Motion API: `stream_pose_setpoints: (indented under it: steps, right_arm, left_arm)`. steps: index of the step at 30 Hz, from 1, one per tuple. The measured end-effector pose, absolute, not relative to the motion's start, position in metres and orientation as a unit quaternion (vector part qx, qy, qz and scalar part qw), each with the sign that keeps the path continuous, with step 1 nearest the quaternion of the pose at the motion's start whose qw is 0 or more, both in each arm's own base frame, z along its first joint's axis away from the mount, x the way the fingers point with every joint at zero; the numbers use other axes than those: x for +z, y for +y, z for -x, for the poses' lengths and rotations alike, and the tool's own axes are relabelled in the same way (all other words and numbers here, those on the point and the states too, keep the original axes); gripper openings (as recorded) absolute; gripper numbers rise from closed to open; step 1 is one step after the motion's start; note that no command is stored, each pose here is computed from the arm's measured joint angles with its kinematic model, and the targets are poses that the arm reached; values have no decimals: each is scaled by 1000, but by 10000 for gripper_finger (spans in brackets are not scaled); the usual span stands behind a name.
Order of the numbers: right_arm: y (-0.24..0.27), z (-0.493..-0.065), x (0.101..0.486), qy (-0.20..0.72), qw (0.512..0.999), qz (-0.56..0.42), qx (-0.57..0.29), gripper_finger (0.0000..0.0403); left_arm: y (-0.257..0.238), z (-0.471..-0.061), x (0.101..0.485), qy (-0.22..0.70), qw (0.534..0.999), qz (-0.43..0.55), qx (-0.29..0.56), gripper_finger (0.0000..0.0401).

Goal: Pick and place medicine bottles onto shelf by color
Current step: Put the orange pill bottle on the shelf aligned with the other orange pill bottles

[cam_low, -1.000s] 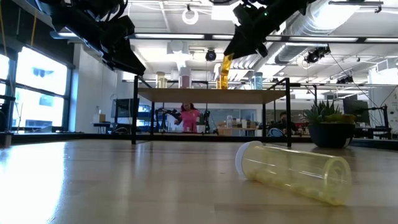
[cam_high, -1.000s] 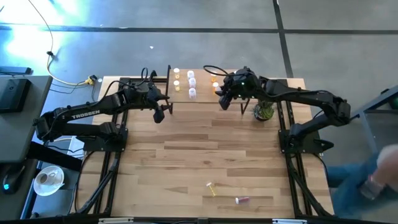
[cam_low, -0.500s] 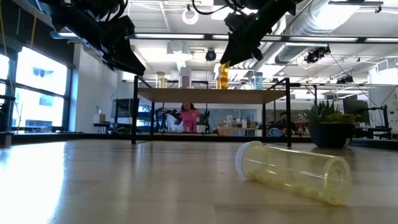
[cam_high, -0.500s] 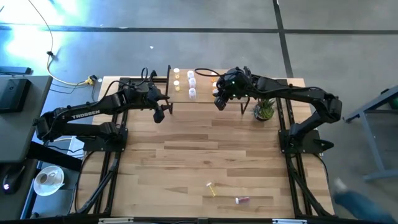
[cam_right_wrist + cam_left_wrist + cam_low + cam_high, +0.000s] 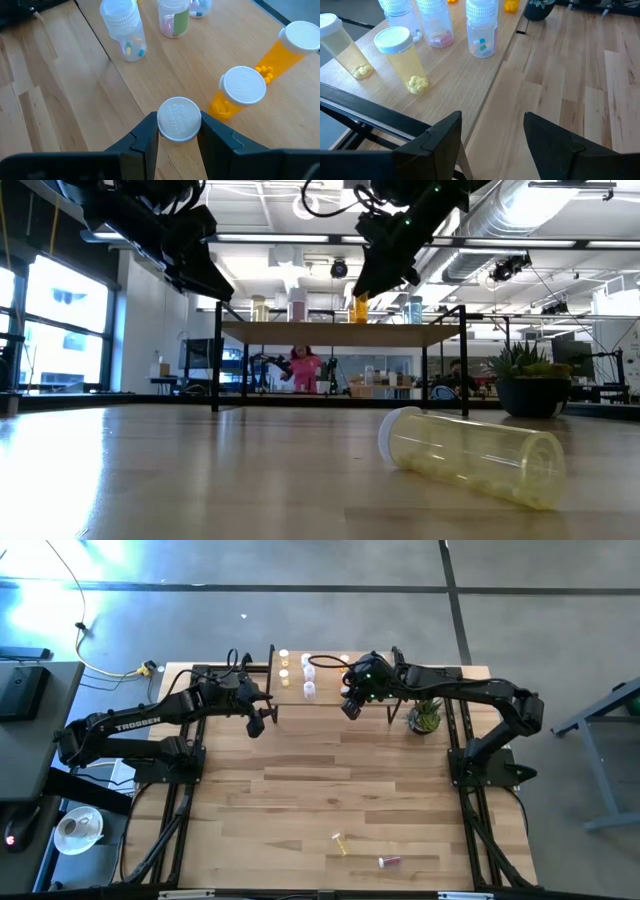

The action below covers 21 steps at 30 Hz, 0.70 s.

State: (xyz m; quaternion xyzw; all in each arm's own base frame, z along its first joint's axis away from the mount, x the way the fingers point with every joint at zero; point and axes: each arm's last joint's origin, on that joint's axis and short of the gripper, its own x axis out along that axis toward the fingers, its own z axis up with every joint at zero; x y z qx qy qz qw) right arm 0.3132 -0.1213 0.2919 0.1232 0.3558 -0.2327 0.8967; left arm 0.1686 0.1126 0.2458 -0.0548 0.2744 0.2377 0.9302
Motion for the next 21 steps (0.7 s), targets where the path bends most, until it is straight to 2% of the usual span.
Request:
stream_pose_setpoints:
  steps: [11,21]
  right_arm:
    - [-122,-313,292,356,896,-123,-235,109]
    - [-124,-312,290,360,885,-119,-268,146]
  left_arm:
    - [113,-169,246,275,930,55,238,203]
    - [113,-168,246,275,930,55,238,203]
